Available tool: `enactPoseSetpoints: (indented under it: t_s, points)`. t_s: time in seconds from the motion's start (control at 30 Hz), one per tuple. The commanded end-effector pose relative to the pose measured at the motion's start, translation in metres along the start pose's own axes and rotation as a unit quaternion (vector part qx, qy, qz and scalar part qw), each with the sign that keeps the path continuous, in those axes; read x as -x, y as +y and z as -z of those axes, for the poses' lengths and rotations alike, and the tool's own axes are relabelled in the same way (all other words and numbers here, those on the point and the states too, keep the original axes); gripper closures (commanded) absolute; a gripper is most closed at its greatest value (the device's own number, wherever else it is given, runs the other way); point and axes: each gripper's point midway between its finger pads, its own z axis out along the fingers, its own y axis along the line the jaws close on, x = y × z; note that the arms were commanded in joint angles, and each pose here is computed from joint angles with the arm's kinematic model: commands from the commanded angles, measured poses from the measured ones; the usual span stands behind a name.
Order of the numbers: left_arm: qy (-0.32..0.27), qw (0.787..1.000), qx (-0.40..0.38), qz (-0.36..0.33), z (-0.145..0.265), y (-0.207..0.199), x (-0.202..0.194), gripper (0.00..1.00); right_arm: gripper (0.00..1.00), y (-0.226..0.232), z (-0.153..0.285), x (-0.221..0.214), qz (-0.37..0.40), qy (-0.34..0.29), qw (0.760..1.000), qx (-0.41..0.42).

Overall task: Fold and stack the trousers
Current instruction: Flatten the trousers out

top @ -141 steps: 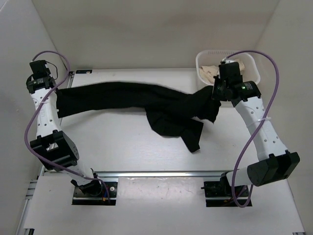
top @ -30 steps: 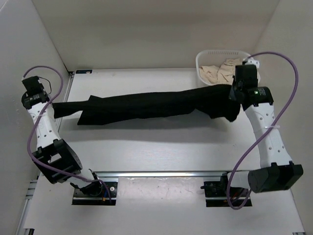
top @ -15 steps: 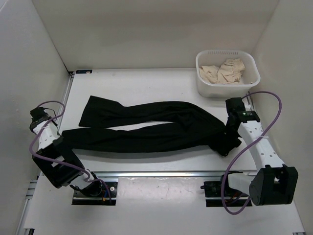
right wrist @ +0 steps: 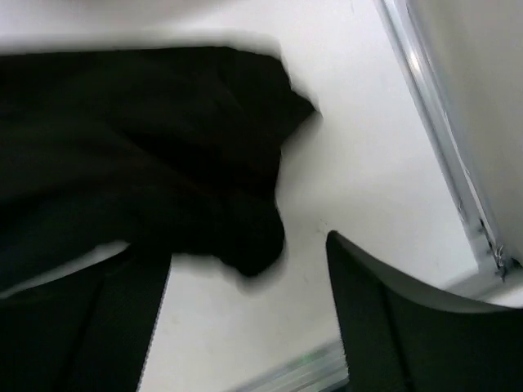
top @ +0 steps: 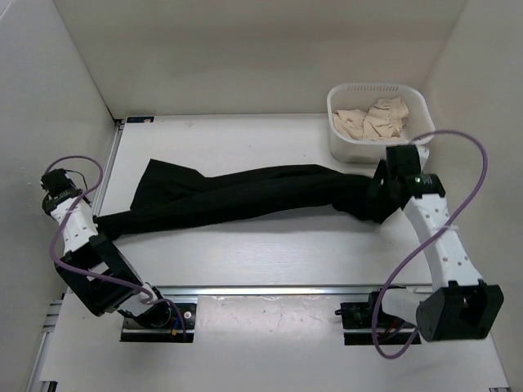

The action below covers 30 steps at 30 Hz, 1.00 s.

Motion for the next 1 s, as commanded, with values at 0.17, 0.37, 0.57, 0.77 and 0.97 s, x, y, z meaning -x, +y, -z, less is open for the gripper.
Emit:
enactPoseSetpoints:
  t_s: [0.17, 0.37, 0.57, 0.77, 0.97]
  points:
    - [0.015, 1.000, 0.002, 0.000, 0.003, 0.004, -0.036, 0.86, 0.09, -0.046, 0.036, -0.103, -0.293, 0.015, 0.955, -0.050]
    - [0.022, 1.000, 0.004, 0.002, 0.002, 0.006, -0.044, 0.86, 0.14, -0.018, 0.009, -0.119, -0.552, -0.018, 0.833, 0.037]
    - [0.026, 1.000, 0.000, 0.001, 0.000, 0.004, -0.048, 0.86, 0.15, -0.002, -0.046, -0.109, -0.565, -0.030, 0.825, 0.012]
    - [0.032, 0.999, 0.002, 0.003, 0.000, 0.006, -0.055, 0.86, 0.23, 0.007, -0.043, -0.056, -0.573, -0.054, 0.818, 0.023]
    - [0.042, 0.999, 0.002, 0.000, -0.004, 0.005, -0.061, 0.86, 0.22, 0.027, -0.063, -0.080, -0.633, 0.022, 0.774, 0.008]
